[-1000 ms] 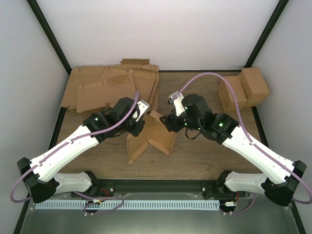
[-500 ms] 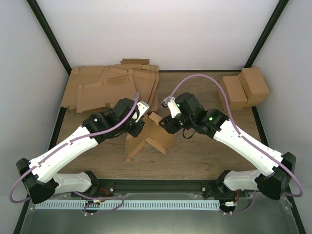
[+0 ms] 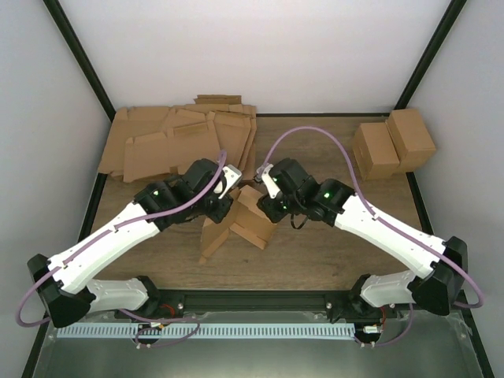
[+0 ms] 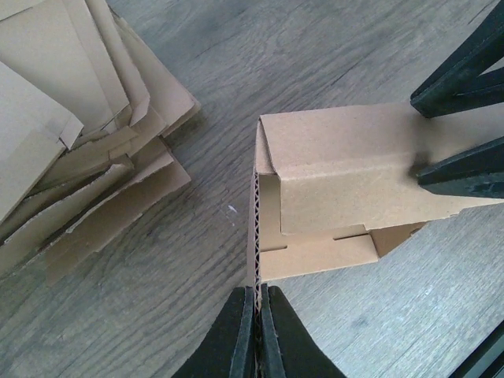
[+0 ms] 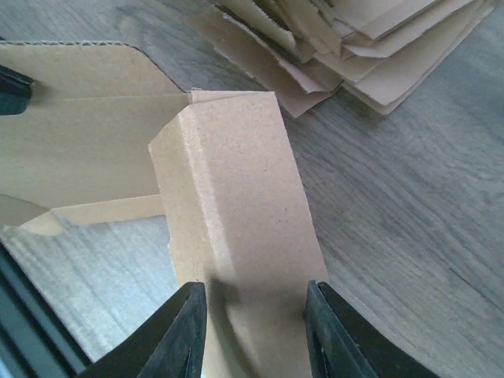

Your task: Fold the paper box

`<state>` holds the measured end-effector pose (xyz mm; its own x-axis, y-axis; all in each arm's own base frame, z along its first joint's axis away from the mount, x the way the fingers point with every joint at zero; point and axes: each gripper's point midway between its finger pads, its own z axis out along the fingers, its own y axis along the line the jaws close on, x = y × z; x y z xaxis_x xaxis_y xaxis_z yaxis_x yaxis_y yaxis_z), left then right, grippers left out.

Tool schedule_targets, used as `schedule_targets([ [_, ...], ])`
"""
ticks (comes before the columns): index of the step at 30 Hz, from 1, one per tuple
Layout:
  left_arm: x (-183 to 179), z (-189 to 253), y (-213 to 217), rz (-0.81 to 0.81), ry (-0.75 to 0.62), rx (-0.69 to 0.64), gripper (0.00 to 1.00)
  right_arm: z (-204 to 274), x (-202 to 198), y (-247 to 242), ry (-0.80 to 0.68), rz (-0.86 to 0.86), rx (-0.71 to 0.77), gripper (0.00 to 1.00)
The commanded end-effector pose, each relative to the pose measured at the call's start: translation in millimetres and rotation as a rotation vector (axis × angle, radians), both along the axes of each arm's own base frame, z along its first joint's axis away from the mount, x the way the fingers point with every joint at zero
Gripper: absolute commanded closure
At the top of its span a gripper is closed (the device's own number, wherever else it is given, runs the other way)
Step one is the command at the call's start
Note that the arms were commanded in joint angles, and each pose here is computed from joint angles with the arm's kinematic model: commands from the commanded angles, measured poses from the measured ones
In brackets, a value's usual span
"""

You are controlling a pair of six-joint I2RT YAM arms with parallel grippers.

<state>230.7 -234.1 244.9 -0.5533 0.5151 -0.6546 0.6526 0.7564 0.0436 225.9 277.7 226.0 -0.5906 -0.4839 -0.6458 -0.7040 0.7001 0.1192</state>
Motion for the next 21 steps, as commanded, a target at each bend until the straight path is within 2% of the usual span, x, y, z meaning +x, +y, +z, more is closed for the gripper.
schedule_targets([
  [1, 1.9, 14.2, -8.8, -0.01, -0.007, -0.031, 0.96, -25.7, 3.8, -14.1, -0.064, -0.046, -0.17, 0.63],
  [8, 2.0, 14.7, -15.4, -0.018, 0.028, -0.029, 0.96, -38.3, 15.1, -15.7, -0.187, -0.087, -0.282, 0.63],
  [21, 8.6, 17.4, -19.5, -0.022, 0.009, -0.02, 0.96, -64.6, 31.1, -28.0, -0.419, -0.201, -0.52, 0.64],
])
